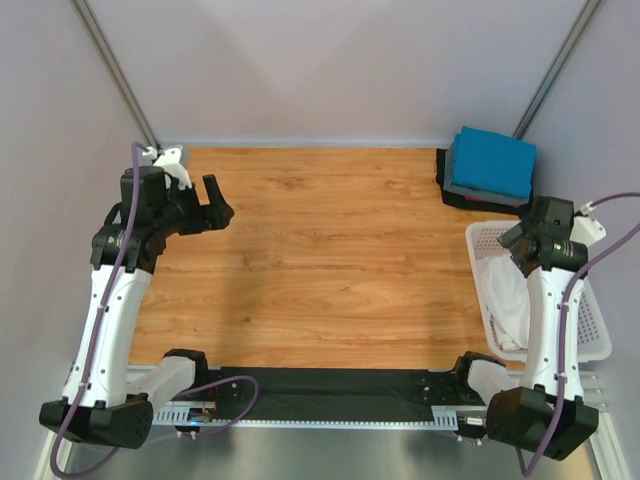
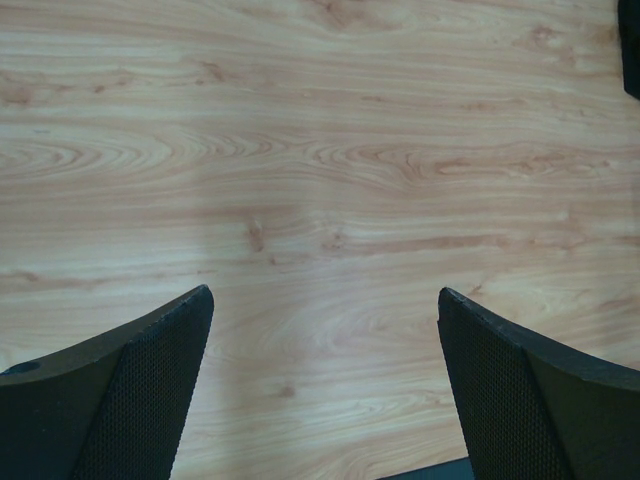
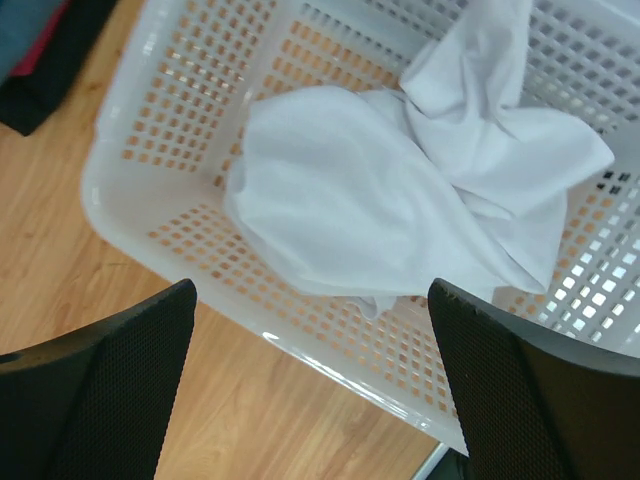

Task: Fold and stack the t-shirts
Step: Grab the tshirt from the pile, then move the tshirt to the center of the board

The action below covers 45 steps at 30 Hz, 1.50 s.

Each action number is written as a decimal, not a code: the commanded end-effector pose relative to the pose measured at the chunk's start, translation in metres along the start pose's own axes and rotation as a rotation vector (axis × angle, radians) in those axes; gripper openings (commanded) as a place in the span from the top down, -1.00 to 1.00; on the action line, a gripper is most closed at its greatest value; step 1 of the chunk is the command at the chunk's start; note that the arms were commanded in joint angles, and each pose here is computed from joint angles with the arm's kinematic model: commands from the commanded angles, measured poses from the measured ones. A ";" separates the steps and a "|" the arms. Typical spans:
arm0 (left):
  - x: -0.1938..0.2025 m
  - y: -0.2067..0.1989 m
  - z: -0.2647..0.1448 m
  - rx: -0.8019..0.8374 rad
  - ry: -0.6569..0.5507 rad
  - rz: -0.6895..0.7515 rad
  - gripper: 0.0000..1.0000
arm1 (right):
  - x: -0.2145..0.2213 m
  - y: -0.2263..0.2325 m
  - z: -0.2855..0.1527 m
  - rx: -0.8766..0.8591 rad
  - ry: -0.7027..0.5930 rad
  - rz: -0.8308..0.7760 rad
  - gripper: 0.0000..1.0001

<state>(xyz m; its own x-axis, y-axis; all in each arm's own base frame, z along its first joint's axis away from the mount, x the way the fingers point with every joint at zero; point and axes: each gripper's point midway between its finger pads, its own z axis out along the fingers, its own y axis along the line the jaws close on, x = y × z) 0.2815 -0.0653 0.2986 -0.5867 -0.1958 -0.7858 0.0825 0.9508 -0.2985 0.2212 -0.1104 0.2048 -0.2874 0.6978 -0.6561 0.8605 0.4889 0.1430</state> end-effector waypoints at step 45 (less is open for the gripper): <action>-0.036 -0.057 -0.016 0.311 -0.154 0.088 -0.96 | -0.082 0.209 -0.275 -1.252 -0.349 -0.254 0.99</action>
<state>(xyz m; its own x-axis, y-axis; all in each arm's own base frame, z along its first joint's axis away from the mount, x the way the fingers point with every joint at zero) 0.2838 -0.1022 0.3358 -0.4901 -0.1697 -0.8550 0.3281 0.8728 -0.3613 0.3048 0.0085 0.4661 -0.0109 0.5142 -0.8576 0.0572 0.8565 0.5129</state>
